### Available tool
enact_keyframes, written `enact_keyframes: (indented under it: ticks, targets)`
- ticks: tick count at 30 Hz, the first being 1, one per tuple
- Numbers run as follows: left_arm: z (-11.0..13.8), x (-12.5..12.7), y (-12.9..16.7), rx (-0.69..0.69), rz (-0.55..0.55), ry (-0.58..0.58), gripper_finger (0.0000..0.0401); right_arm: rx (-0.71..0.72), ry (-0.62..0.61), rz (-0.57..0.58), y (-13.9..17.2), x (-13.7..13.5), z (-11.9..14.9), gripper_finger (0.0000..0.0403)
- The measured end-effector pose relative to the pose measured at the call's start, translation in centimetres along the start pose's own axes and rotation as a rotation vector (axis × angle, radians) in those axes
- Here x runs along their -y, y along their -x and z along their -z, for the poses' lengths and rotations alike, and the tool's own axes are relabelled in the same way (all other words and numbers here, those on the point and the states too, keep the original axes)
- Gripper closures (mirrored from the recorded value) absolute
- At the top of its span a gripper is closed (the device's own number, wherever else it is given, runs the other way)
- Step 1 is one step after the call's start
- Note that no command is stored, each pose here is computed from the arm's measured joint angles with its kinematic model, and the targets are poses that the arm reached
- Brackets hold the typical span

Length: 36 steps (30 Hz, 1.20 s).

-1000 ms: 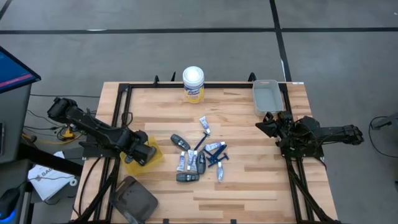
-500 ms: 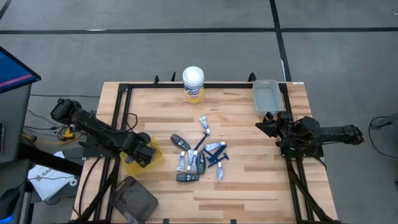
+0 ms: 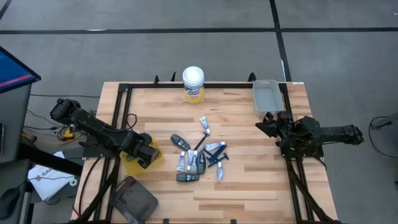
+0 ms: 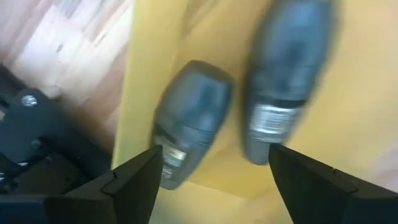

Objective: Pick & Place Travel size toiletries
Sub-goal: Put the black deodorant into the yellow bin

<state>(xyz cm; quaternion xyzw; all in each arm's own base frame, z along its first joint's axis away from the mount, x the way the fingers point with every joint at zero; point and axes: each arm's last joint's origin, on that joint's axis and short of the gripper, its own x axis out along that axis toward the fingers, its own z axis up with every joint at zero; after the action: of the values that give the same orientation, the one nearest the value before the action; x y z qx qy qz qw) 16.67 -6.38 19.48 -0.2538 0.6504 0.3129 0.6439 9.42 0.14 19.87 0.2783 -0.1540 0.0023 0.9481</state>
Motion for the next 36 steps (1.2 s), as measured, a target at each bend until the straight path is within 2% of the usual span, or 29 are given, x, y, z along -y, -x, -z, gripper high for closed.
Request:
enact_keyframes:
  ticks: [3, 9, 11, 14, 16, 18, 25, 31, 36]
  targets:
    - [-0.4, 0.1, 1.5, 0.061, 0.057, 0.013, 0.0109, 0.000, 0.000, 0.000, 0.0, 0.0, 0.0, 0.0403]
    - [-1.1, -0.1, 5.4, 0.326, 0.178, -0.052, 0.0114, 0.000, 0.001, 0.000, 0.0, 0.0, 0.0, 0.0403]
    - [-1.5, 0.2, 6.6, 0.450, 0.241, -0.139, 0.0114, 0.000, 0.002, 0.000, 0.0, 0.0, 0.0, 0.0403]
    - [-2.3, 1.3, 7.8, 0.621, 0.309, -0.365, 0.0110, 0.000, 0.014, 0.000, 0.0, 0.0, 0.0, 0.0403]
    - [-3.2, 2.0, 8.1, 0.705, 0.316, -0.474, 0.0100, 0.000, 0.018, 0.000, 0.0, 0.0, 0.0, 0.0403]
    - [-4.4, 2.4, 8.1, 0.751, 0.294, -0.527, 0.0087, 0.000, 0.018, -0.001, 0.0, 0.0, 0.0, 0.0403]
    - [-9.1, 2.6, 6.1, 0.755, 0.186, -0.718, 0.0046, 0.003, 0.018, -0.002, 0.0, 0.0, 0.0, 0.0403]
    - [-12.5, 3.1, 3.5, 0.689, 0.212, -0.863, 0.0042, 0.003, 0.018, -0.002, 0.0, 0.0, 0.0, 0.0403]
    - [-14.4, 3.4, 0.3, 0.580, 0.189, -0.917, 0.0044, 0.003, 0.018, -0.002, 0.0, 0.0, 0.0, 0.0403]
